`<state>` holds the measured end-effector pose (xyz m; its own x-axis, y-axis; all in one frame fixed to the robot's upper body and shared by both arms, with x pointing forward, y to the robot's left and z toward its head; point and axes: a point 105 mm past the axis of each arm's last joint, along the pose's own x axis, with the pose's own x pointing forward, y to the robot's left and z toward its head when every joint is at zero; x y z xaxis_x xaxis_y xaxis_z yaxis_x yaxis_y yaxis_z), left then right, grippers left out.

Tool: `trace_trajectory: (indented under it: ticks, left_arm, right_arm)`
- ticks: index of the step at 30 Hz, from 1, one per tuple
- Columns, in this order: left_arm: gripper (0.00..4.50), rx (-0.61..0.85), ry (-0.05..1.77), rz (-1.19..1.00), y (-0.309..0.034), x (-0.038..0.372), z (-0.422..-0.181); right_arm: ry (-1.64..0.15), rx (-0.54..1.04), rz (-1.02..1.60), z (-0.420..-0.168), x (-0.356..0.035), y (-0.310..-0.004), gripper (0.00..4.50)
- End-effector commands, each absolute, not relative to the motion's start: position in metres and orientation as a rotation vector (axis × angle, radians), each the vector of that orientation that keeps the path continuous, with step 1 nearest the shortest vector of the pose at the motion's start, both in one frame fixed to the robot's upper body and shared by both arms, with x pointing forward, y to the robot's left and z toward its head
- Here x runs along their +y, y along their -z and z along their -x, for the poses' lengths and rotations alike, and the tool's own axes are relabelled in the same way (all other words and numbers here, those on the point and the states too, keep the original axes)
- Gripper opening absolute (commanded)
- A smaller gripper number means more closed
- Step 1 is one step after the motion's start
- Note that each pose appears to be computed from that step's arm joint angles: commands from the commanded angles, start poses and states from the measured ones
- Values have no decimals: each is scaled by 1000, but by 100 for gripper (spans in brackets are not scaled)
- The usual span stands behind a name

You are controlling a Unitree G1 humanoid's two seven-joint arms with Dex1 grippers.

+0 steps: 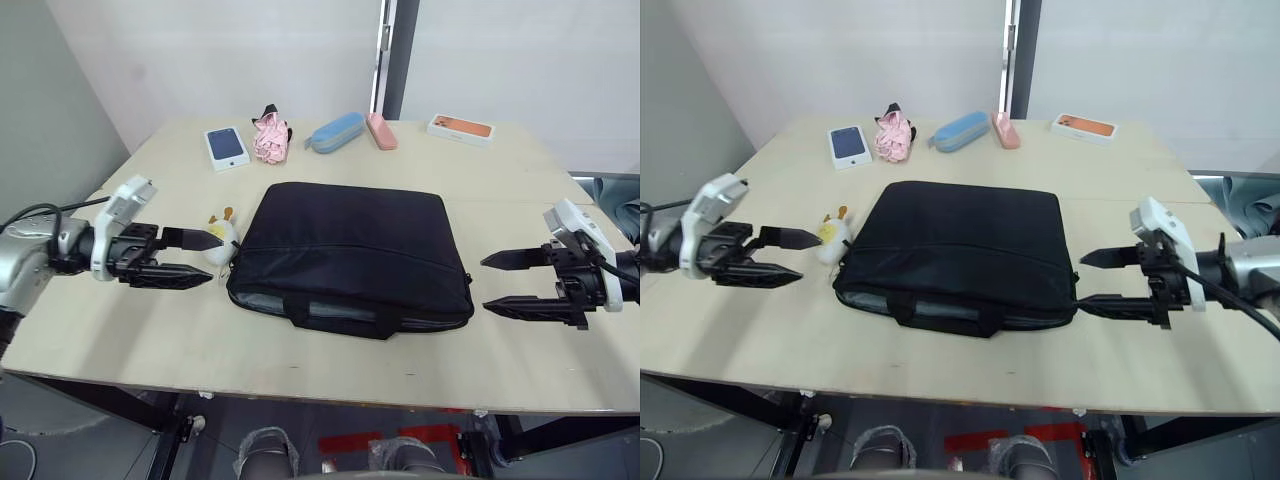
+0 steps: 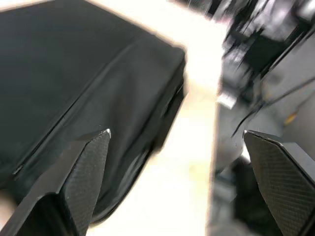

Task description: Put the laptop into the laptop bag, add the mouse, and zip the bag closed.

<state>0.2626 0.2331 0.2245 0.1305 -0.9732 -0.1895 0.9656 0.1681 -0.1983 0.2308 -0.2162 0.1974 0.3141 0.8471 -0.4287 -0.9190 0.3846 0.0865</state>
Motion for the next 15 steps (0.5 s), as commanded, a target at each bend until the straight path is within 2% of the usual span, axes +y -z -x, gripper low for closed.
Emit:
trace_trajectory:
  ticks: [1, 6, 8, 10, 11, 12, 13, 15]
  left_arm:
    - [450, 172, 1526, 21, -265, 224, -239]
    - [450, 192, 1556, -99, -263, 216, -224]
    - [450, 222, 1560, -167, -256, 213, -221]
    - [450, 227, 1573, -197, -253, 211, -218]
    - [450, 225, 1584, -205, -252, 209, -217]
    - [450, 225, 1593, -210, -251, 208, -216]
    - [450, 224, 1599, -213, -251, 207, -215]
    - [450, 221, 1607, -216, -250, 206, -215]
  right_arm:
    - [-1211, 412, 147, -216, -201, -198, 396]
    - [-1130, 501, 191, -225, -196, -152, 241]
    - [-1139, 536, 199, -227, -186, -131, 159]
    - [-1162, 548, 199, -228, -177, -121, 108]
    - [-1182, 546, 211, -228, -170, -117, 57]
    - [-1188, 545, 227, -231, -165, -113, 25]
    - [-1197, 543, 254, -234, -159, -109, 3]
    - [-1186, 541, 291, -242, -153, -103, 3]
